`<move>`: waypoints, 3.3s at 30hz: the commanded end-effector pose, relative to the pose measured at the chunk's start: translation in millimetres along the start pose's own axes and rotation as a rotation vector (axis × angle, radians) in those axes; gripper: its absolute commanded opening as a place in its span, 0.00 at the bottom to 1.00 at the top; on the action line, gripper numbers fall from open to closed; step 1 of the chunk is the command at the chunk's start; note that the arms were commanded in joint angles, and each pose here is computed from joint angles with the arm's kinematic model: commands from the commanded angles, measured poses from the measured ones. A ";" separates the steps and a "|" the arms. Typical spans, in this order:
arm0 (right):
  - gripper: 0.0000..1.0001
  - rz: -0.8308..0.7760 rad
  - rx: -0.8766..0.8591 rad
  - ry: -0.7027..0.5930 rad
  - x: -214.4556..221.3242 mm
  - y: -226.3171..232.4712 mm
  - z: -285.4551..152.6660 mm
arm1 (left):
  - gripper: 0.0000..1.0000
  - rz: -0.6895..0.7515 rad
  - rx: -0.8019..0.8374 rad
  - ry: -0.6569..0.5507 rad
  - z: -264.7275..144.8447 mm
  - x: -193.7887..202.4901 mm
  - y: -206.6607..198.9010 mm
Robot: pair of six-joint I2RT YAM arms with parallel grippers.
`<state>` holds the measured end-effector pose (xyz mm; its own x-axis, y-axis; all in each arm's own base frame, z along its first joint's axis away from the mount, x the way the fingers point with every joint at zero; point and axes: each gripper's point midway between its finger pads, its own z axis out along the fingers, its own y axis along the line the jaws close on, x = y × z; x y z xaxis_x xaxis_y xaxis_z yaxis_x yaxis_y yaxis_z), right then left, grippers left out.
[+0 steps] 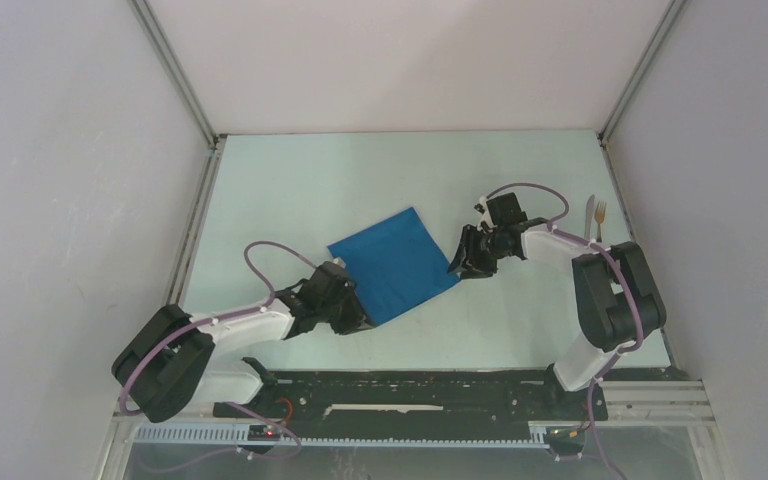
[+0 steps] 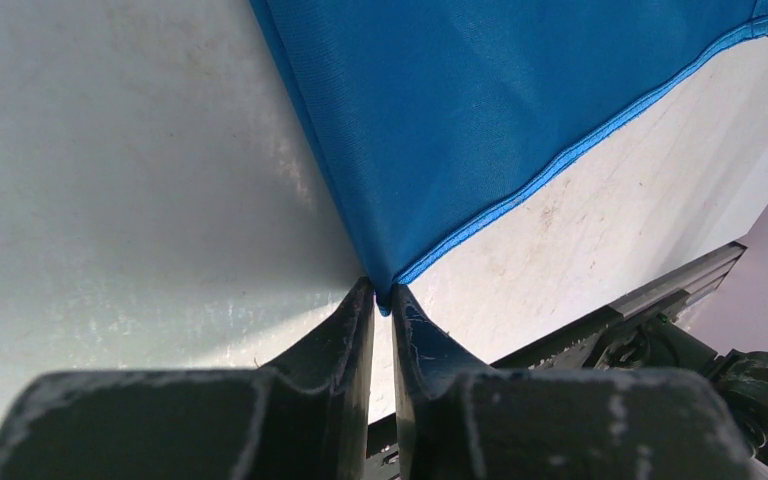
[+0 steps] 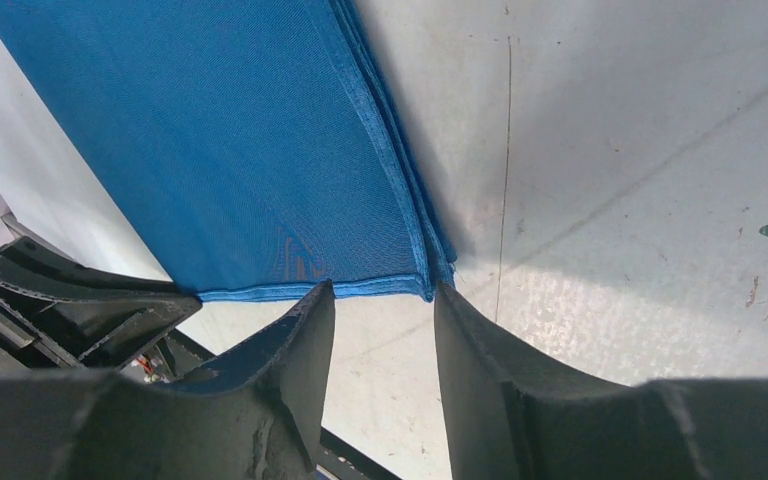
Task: Fold the napkin into a case and place the utensils inside
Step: Fold the top corner of the square-folded napkin at the center of the board.
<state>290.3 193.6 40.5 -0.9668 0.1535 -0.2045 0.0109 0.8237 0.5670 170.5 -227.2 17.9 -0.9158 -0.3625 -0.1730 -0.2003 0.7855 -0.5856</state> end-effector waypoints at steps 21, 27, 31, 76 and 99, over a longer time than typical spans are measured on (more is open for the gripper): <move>0.40 -0.015 -0.037 -0.005 -7.5 10.0 9.3 | 0.17 0.012 0.030 -0.030 -3.1 -6.5 -5.9; 0.37 -0.019 -0.027 -0.004 -6.3 8.6 9.5 | 0.17 0.011 0.028 -0.032 -2.9 -6.8 -5.0; 0.23 -0.021 -0.024 -0.009 -7.4 8.4 10.5 | 0.16 0.013 0.024 -0.027 -1.9 -5.9 -4.2; 0.40 -0.031 0.007 -0.010 -4.3 3.8 13.6 | 0.16 0.012 0.024 -0.016 1.1 -3.4 -2.0; 0.00 -0.135 -0.064 0.000 -10.9 55.2 24.8 | 0.17 0.005 0.023 -0.016 3.3 -2.0 1.0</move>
<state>292.9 223.0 35.1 -0.9710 0.0890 -0.2217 -0.0543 0.8217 0.5673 172.1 -228.5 17.0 -0.9144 -0.3645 -0.1763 -0.1968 0.7807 -0.5932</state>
